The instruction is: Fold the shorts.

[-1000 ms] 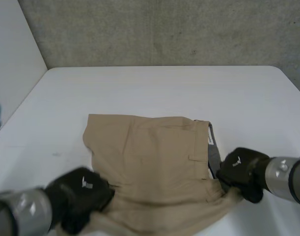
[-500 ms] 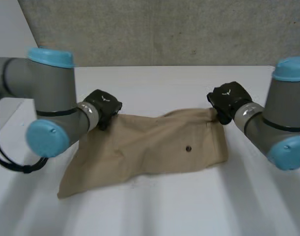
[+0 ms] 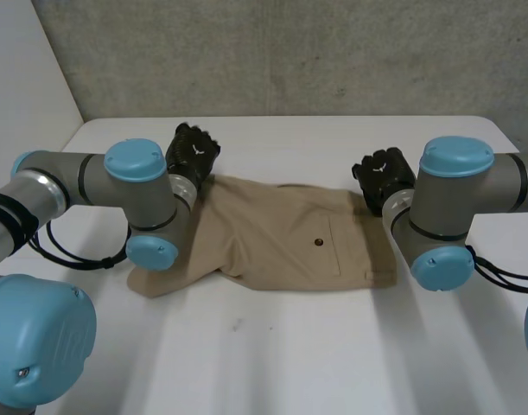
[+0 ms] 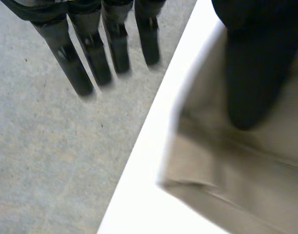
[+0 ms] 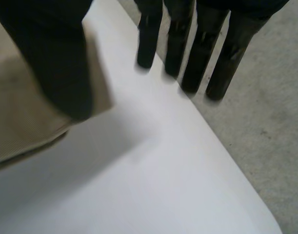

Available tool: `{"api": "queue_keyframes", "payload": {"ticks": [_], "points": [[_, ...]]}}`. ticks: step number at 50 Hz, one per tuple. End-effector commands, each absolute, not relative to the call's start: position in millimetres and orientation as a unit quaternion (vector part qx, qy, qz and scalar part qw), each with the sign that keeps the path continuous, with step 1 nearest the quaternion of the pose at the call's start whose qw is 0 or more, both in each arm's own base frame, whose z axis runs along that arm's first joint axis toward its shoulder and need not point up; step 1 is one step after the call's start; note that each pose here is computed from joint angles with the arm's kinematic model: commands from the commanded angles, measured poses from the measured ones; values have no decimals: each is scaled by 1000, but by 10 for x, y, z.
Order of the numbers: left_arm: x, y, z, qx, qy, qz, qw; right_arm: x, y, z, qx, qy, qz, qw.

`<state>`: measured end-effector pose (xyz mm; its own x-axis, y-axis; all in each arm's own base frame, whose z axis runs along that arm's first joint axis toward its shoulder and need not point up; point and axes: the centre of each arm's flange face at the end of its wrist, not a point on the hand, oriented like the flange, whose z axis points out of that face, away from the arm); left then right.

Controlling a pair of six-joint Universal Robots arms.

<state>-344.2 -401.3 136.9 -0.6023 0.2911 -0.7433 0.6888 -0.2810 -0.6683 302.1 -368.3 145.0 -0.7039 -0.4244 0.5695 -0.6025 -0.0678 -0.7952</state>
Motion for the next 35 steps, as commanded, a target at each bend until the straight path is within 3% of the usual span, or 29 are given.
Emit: {"api": "queue_keyframes", "payload": {"ticks": [1,8,14,23,29,35], "points": [[-3515,-3863,1405,445,576,-675,118,3010,-3665,1825,350,-661,661,61],[-3332,-3652,2053,412,588,-689,96,2894,-3452,2320,315,-653,688,27],[-2965,-3370,2318,376,646,-662,55,2735,-3172,2291,343,-678,650,0],[-2621,-2765,2016,368,740,-562,-29,2486,-2748,1808,349,-755,553,-44],[-2494,-2628,1743,364,766,-529,-28,2436,-2685,1615,340,-762,548,-60],[-2448,-2775,1556,347,759,-551,-10,2432,-2797,1412,333,-755,562,-57]]}}
